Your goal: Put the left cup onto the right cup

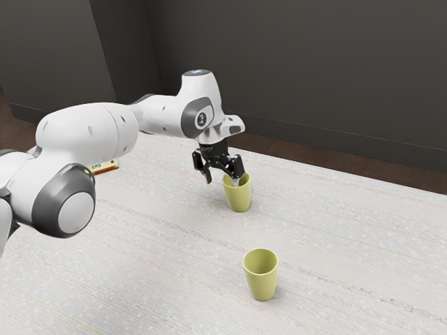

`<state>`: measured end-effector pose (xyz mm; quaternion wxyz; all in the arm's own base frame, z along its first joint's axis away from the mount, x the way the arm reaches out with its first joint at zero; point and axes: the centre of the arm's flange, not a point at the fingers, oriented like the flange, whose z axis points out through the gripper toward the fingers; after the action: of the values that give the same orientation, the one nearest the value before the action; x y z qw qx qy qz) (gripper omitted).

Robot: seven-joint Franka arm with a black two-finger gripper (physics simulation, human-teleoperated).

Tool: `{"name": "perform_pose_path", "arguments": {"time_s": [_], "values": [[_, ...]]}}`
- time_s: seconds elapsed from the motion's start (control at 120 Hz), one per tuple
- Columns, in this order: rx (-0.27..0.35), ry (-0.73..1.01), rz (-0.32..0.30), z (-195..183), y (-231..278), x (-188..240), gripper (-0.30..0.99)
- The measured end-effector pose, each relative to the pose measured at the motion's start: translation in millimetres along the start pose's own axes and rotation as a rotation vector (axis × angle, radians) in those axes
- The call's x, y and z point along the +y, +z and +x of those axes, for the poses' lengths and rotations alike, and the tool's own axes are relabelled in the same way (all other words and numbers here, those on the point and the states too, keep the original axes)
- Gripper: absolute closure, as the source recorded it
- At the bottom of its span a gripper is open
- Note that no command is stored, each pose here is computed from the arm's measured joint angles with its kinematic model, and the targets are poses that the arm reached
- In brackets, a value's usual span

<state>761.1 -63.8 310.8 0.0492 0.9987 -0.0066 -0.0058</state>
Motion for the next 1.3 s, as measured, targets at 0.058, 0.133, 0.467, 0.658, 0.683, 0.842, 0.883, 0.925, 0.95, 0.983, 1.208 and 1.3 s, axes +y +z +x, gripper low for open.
{"name": "perform_pose_path", "arguments": {"time_s": [0.058,0.133,0.467,0.658,0.683,0.842,0.883,0.925,0.95,0.983,1.208,1.3], "values": [[0.002,-0.002,0.0,0,0,-1,0.12],[0.001,-0.005,-0.001,0,-1,-1,0.3],[-0.008,-0.018,-0.003,-1,-1,2,0.72],[-0.007,-0.022,-0.003,-2,-5,5,0.76],[-0.008,-0.023,-0.002,-2,-5,5,0.76],[0.006,-0.023,0.001,-4,-25,8,0.78],[0.009,-0.02,0.001,-6,-37,12,0.78],[0.006,-0.016,0.001,-9,-49,19,0.78],[0.001,-0.013,0.001,-12,-55,24,0.78],[-0.007,-0.008,-0.002,-16,-63,32,0.78],[-0.074,0.059,-0.031,-71,-119,137,0.79],[-0.134,0.083,-0.027,-102,-110,179,0.79]]}}
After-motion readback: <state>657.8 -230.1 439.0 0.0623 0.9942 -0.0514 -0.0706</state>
